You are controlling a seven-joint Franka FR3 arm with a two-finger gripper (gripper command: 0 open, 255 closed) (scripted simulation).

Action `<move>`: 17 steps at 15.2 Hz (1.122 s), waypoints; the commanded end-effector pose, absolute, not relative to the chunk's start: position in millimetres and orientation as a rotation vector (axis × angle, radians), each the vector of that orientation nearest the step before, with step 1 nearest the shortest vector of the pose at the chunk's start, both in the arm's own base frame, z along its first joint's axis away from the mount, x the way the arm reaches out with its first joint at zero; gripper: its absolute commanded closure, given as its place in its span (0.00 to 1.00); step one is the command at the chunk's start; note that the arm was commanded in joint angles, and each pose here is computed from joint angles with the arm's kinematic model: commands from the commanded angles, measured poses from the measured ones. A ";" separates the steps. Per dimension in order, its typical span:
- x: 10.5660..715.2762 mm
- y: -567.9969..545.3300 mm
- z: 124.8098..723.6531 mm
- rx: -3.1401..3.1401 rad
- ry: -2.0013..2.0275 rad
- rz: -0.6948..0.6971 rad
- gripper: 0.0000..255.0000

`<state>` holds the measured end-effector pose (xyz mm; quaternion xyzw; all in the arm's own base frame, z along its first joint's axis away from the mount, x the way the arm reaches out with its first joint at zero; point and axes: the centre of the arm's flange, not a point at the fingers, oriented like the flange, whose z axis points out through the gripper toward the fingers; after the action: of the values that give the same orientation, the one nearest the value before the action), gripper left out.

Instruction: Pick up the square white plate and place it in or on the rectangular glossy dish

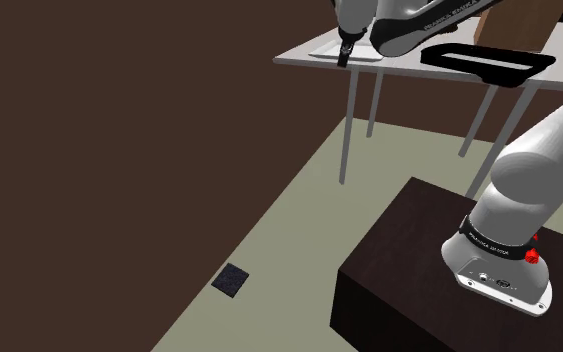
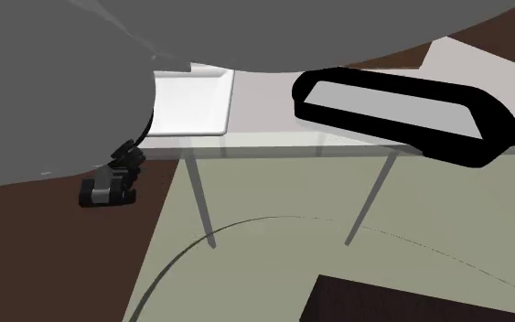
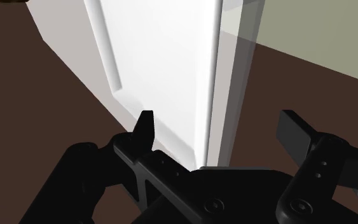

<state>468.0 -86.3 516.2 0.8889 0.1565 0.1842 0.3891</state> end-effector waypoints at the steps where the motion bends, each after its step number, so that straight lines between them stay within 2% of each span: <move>1: 473.3 -92.7 509.2 2.255 0.401 0.471 0.00; 12: 481.8 -104.7 497.5 2.255 0.401 0.471 0.00; 13: 481.8 -104.7 497.5 2.255 0.401 0.471 1.00; 17: 481.8 -104.7 497.5 2.255 0.401 0.471 1.00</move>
<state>481.8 -104.6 497.5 0.8875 0.1581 0.1856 0.3910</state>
